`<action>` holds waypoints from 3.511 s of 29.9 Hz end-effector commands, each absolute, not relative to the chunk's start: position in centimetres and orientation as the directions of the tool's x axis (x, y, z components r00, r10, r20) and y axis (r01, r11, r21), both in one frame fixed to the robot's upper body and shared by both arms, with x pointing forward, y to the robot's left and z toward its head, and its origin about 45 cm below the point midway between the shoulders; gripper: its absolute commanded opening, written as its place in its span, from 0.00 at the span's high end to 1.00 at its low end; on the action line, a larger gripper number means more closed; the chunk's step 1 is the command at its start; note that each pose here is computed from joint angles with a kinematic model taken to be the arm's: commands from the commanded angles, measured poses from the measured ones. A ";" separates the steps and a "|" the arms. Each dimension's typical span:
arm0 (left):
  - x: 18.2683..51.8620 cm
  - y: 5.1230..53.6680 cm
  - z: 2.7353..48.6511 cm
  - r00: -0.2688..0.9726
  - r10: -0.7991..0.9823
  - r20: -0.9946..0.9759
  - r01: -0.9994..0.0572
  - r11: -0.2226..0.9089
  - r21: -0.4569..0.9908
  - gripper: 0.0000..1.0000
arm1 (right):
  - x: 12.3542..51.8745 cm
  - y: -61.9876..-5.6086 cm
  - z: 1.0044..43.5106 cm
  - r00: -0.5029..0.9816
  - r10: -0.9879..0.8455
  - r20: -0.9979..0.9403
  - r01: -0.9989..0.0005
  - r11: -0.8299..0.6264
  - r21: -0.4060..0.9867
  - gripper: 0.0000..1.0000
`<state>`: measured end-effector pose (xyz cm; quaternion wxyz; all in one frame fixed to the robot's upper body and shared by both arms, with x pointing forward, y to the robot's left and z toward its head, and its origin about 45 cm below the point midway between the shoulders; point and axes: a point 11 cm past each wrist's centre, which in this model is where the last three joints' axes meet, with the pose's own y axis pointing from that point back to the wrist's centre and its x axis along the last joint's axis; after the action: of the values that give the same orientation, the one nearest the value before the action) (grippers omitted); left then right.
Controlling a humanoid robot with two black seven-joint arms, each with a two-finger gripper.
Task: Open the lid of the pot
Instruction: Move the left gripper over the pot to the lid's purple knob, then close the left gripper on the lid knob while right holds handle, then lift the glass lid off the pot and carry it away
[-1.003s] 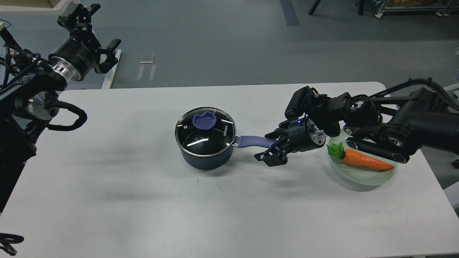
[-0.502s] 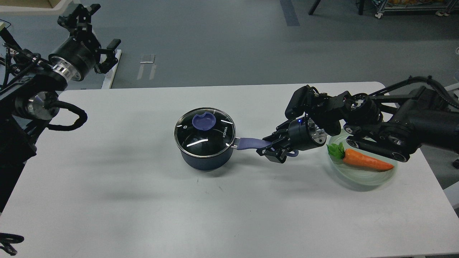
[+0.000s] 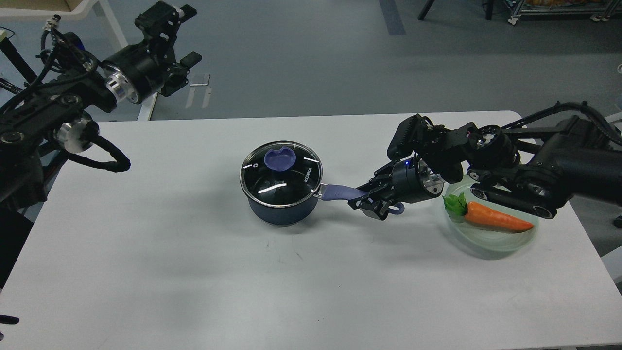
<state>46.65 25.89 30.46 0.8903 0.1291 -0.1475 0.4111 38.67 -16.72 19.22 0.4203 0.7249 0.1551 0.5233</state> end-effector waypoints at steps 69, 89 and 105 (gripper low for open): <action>39.8 16.9 18.3 0.329 -0.314 0.891 -0.519 0.728 0.448 0.60 | 37.9 -17.6 19.4 0.460 0.653 0.602 -0.190 -0.590 0.785 0.73; 41.3 34.1 23.8 0.362 -0.323 0.874 -0.700 0.526 0.484 0.61 | 38.2 -17.8 19.8 0.460 0.647 0.608 -0.202 -0.591 0.781 0.73; 35.7 43.0 15.3 0.479 -0.336 0.811 -0.719 0.381 0.582 0.60 | 38.0 -18.2 19.8 0.468 0.642 0.607 -0.201 -0.591 0.781 0.73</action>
<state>35.66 43.13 16.08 0.6717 0.5359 -0.4909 0.1434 37.99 -18.09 19.75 0.4263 0.7428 0.1487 0.4943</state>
